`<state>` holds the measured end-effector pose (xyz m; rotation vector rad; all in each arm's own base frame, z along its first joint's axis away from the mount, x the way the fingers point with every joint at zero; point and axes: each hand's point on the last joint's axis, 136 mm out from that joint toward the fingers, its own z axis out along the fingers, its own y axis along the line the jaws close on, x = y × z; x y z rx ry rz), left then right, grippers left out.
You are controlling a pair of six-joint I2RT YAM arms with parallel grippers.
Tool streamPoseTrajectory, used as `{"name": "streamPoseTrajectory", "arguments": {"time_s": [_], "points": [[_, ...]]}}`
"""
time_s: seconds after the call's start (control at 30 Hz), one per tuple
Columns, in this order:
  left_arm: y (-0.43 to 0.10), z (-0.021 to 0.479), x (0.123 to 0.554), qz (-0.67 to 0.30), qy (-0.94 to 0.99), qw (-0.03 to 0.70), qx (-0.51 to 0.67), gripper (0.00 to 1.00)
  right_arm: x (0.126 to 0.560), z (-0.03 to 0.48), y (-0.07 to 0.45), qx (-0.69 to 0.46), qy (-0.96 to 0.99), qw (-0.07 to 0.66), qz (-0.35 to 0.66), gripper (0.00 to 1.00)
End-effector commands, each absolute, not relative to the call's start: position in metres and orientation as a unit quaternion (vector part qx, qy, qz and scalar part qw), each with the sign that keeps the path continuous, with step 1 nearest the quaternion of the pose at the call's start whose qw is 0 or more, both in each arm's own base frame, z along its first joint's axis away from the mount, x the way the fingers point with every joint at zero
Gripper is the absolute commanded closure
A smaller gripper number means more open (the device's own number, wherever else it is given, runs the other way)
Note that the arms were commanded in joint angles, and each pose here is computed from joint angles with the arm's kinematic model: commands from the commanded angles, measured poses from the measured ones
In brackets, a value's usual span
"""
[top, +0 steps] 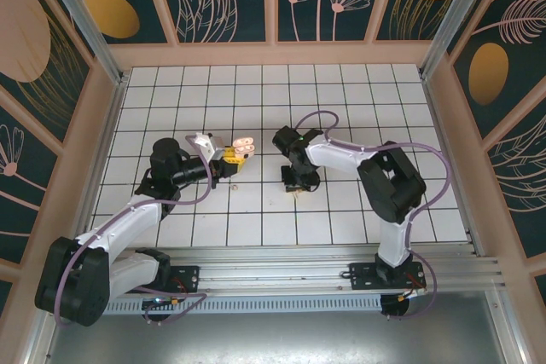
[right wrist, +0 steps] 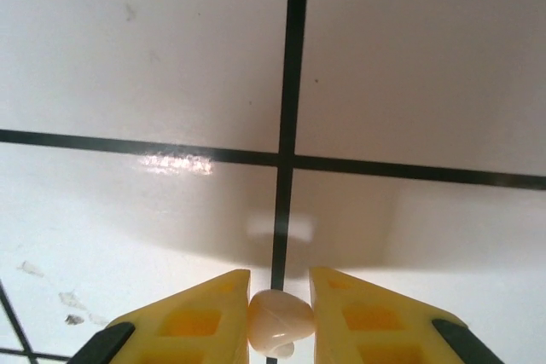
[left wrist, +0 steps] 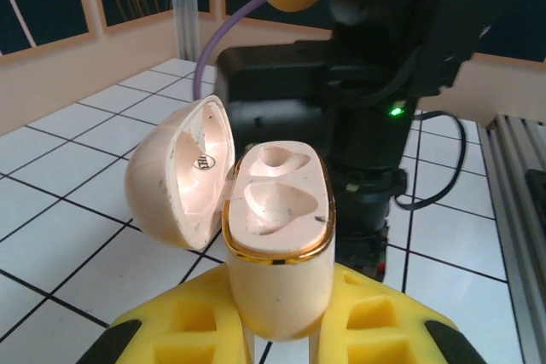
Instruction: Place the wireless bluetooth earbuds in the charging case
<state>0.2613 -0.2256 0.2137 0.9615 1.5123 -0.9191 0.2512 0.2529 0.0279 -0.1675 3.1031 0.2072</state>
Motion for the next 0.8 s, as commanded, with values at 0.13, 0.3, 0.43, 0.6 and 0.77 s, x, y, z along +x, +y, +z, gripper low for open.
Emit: {"name": "streamPoseTrajectory", "arguments": {"time_s": [0.13, 0.3, 0.43, 0.6, 0.77], "points": [[-0.225, 0.216, 0.263, -0.359, 0.609, 0.572, 0.415, 0.93, 0.293, 0.104, 0.275, 0.009, 0.966, 0.190, 0.177, 0.78], [-0.224, 0.225, 0.267, -0.321, 0.588, 0.606, 0.429, 0.93, 0.312, 0.169, 0.294, 0.011, 0.918, 0.306, 0.252, 0.78], [-0.221, 0.224, 0.269, -0.286, 0.580, 0.619, 0.445, 0.93, 0.311, 0.212, 0.307, -0.011, 0.883, 0.363, 0.298, 0.79], [-0.216, 0.225, 0.270, -0.252, 0.576, 0.635, 0.449, 0.93, 0.302, 0.256, 0.311, -0.025, 0.845, 0.417, 0.334, 0.79], [-0.216, 0.225, 0.268, -0.250, 0.571, 0.639, 0.451, 0.93, 0.291, 0.289, 0.326, -0.045, 0.804, 0.447, 0.389, 0.79]]}}
